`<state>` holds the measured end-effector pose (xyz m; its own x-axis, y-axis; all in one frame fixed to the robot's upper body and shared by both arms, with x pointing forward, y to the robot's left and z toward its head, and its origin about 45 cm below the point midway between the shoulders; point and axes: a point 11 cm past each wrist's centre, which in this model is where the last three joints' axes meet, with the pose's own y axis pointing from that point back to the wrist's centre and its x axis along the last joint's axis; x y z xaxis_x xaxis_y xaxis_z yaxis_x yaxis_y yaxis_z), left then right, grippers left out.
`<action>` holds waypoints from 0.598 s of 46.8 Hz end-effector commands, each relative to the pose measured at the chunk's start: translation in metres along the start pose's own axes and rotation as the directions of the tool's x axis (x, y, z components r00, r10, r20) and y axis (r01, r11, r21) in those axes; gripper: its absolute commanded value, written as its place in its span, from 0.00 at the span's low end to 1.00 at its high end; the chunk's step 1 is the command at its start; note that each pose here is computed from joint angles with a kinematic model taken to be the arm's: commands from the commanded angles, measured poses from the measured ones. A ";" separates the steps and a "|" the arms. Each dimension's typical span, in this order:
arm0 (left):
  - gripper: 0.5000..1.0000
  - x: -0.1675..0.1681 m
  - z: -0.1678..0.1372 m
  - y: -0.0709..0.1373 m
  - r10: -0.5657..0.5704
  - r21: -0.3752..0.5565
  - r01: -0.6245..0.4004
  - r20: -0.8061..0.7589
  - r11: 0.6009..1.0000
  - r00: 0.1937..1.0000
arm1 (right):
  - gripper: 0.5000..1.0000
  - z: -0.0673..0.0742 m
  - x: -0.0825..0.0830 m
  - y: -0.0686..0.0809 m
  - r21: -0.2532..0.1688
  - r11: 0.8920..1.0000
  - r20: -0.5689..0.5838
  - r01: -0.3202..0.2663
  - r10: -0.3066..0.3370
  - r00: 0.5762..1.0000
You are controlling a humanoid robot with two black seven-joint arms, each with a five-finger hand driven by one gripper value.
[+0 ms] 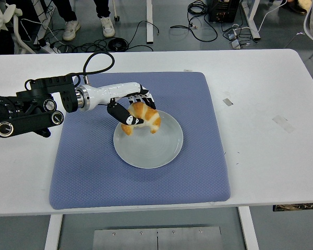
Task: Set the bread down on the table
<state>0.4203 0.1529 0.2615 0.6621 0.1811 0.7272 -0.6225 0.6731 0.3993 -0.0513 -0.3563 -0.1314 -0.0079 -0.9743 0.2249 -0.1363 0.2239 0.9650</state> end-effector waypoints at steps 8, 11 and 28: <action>0.00 0.018 -0.023 0.021 0.053 0.056 -0.053 -0.005 0.997 0.999 | 1.00 0.000 0.000 0.000 0.000 1.000 0.000 0.000 0.000 1.000; 0.00 0.023 -0.033 0.028 0.070 0.079 -0.069 -0.008 0.995 0.998 | 1.00 0.000 0.000 0.000 0.000 1.000 0.000 0.000 0.000 1.000; 0.00 0.041 -0.075 0.051 0.141 0.145 -0.139 -0.005 0.980 0.990 | 1.00 0.000 0.000 0.000 0.000 1.000 0.000 0.000 0.000 1.000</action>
<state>0.4457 0.2429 0.2719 0.5734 0.2728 0.7725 -0.7555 0.5408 0.3698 -0.0513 -0.3563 -0.1314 -0.0075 -0.9744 0.2249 -0.1362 0.2238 0.9651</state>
